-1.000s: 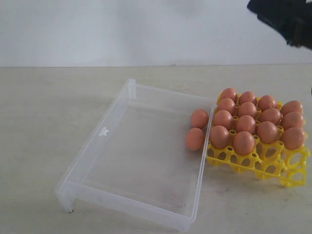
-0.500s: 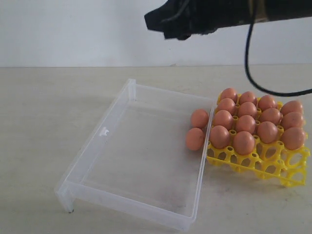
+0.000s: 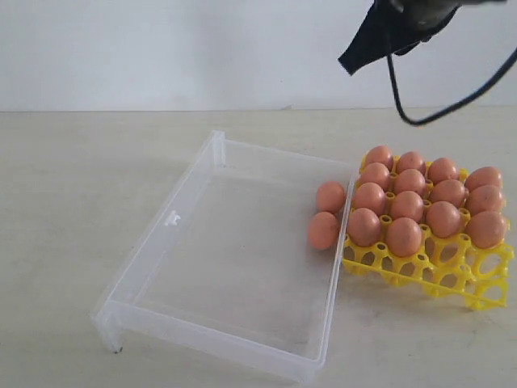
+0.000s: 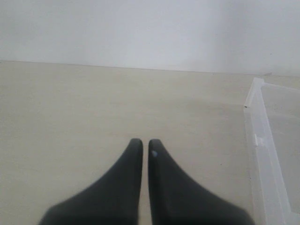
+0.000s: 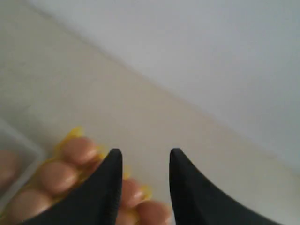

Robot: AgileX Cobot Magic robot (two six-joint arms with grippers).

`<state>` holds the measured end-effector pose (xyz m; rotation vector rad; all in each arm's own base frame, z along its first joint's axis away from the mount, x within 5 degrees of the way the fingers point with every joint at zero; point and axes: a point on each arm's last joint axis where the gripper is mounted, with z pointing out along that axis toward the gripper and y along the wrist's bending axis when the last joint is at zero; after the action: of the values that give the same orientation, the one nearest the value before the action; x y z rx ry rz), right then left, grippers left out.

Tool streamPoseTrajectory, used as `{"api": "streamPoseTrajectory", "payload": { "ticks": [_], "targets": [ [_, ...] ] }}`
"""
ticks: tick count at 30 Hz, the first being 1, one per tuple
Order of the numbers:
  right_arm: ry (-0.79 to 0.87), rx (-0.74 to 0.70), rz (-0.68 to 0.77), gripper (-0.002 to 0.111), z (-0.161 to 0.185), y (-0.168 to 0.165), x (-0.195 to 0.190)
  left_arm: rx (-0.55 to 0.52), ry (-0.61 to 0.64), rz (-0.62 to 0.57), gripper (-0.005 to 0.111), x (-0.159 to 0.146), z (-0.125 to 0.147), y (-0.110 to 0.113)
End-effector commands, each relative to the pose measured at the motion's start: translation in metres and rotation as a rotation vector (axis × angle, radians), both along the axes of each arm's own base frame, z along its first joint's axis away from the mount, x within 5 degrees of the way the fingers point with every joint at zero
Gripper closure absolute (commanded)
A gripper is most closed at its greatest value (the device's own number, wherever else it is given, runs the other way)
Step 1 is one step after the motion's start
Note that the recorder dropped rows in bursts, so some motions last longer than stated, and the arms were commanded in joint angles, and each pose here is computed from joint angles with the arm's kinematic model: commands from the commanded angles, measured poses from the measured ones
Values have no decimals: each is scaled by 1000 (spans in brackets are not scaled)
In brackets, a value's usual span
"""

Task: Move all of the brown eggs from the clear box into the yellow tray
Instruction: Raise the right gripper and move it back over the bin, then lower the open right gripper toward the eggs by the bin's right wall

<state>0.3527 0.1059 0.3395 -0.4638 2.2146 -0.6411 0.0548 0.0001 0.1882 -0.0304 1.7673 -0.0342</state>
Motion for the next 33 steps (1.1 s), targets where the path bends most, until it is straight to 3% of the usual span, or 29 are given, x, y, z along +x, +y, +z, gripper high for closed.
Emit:
{"api": "streamPoseTrajectory", "payload": {
  "ticks": [1,4,8,15,19,23,29,33],
  "targets": [
    [435,399,235,80,8,20,8,-1,-7,-4,103,0,0,0],
    [539,505,294,80,3,42,21,-1,-7,-4,103,0,0,0],
    [633,545,222,80,-34,64,35,-1,-7,-4,103,0,0,0],
    [779,528,163,80,-97,94,46,-1,-7,-4,103,0,0,0],
    [819,514,144,80,-117,98,48,-1,-7,-4,103,0,0,0],
    [810,459,140,80,-121,95,51,-1,-7,-4,103,0,0,0],
    [722,253,217,80,-122,83,61,-1,-7,-4,103,0,0,0],
    [616,295,275,80,-120,89,71,-1,-7,-4,103,0,0,0]
  ]
}}
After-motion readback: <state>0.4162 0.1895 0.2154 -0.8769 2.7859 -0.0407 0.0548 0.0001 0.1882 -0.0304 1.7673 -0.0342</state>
